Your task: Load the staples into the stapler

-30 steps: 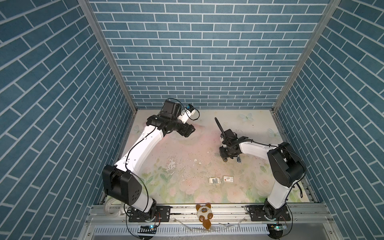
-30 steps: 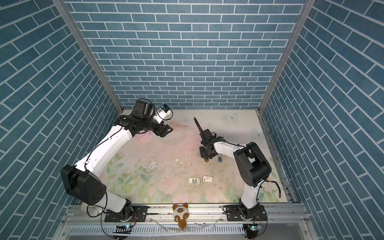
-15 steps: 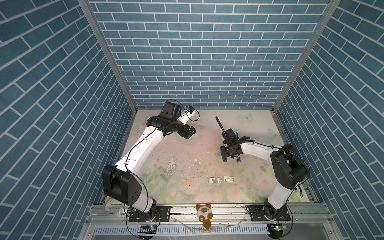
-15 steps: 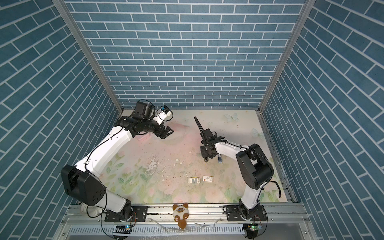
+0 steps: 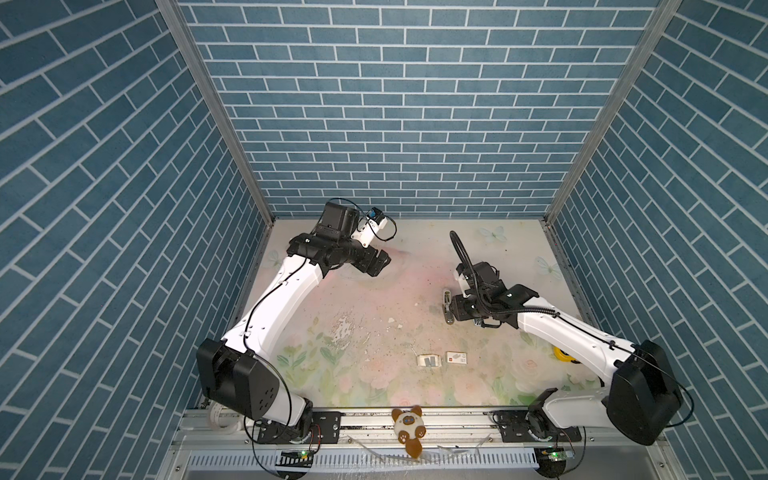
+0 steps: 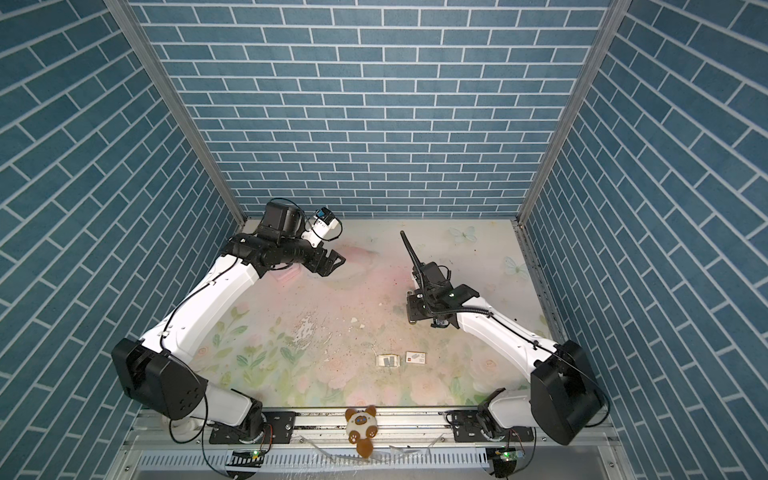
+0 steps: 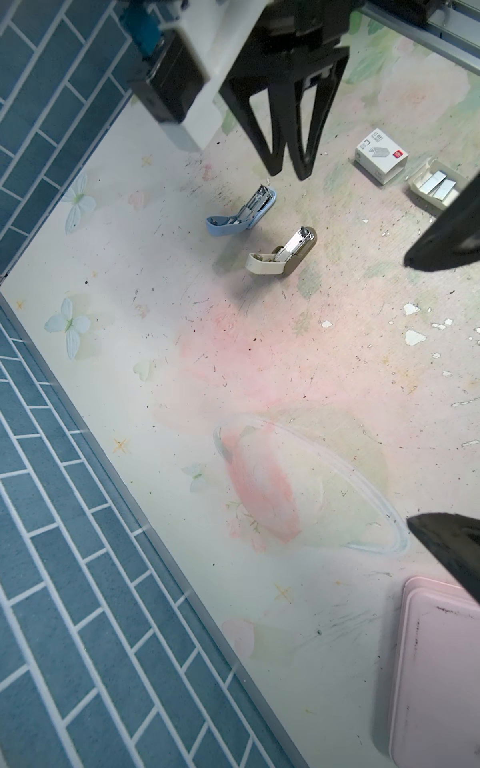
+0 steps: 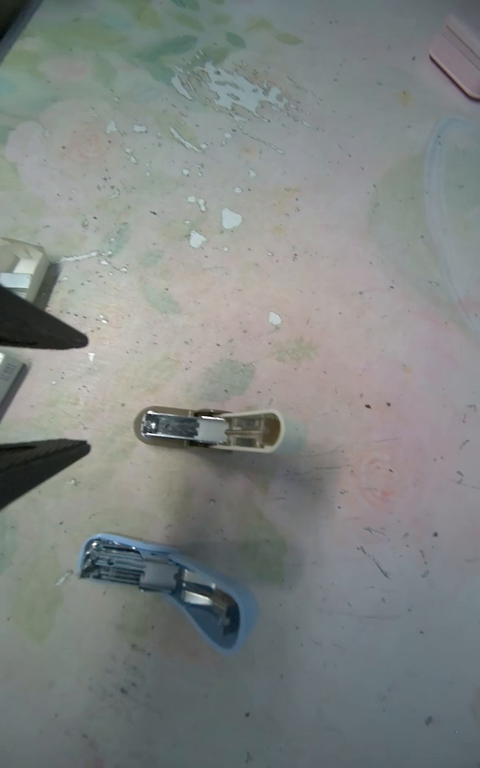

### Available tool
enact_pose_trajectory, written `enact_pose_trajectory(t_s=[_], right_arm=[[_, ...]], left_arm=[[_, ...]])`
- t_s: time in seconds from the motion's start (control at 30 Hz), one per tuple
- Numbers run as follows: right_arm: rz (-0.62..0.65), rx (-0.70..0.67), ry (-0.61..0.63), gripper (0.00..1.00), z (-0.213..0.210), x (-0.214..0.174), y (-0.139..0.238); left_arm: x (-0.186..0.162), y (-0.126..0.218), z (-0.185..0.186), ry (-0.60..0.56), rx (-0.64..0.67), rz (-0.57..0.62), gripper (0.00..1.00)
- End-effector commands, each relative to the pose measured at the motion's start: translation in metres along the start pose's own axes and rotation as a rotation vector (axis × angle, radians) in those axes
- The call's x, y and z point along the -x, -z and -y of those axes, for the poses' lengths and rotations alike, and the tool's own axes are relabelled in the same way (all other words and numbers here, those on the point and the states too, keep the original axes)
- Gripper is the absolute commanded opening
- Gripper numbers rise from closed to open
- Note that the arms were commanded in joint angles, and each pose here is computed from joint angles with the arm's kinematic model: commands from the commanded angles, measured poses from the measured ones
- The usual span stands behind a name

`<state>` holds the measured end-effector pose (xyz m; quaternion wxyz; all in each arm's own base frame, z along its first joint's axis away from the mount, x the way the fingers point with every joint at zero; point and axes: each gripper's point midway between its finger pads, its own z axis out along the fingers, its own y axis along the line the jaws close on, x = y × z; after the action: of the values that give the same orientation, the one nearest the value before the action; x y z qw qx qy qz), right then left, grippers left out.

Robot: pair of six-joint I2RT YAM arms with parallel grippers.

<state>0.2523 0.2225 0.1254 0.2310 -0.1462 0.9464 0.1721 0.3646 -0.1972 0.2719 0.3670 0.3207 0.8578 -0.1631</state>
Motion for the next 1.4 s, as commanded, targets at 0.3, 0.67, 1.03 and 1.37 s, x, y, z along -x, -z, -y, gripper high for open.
enact_pose_trajectory(t_s=[0.3, 0.67, 1.03, 1.37], right_arm=[[-0.102, 0.059, 0.022, 0.31, -0.054, -0.071, -0.002], [-0.193, -0.016, 0.069, 0.26, -0.072, -0.102, -0.025], [-0.212, -0.046, 0.027, 0.16, -0.078, -0.107, -0.034], [-0.254, -0.05, 0.063, 0.19, -0.088, -0.113, -0.048]], left_arm=[[0.001, 0.008, 0.001, -0.012, 0.008, 0.026, 0.92], [0.002, 0.003, 0.004, 0.0, -0.021, 0.024, 0.93], [0.002, 0.006, 0.009, 0.007, -0.041, 0.035, 0.93], [0.0, 0.005, 0.009, 0.01, -0.044, 0.035, 0.93]])
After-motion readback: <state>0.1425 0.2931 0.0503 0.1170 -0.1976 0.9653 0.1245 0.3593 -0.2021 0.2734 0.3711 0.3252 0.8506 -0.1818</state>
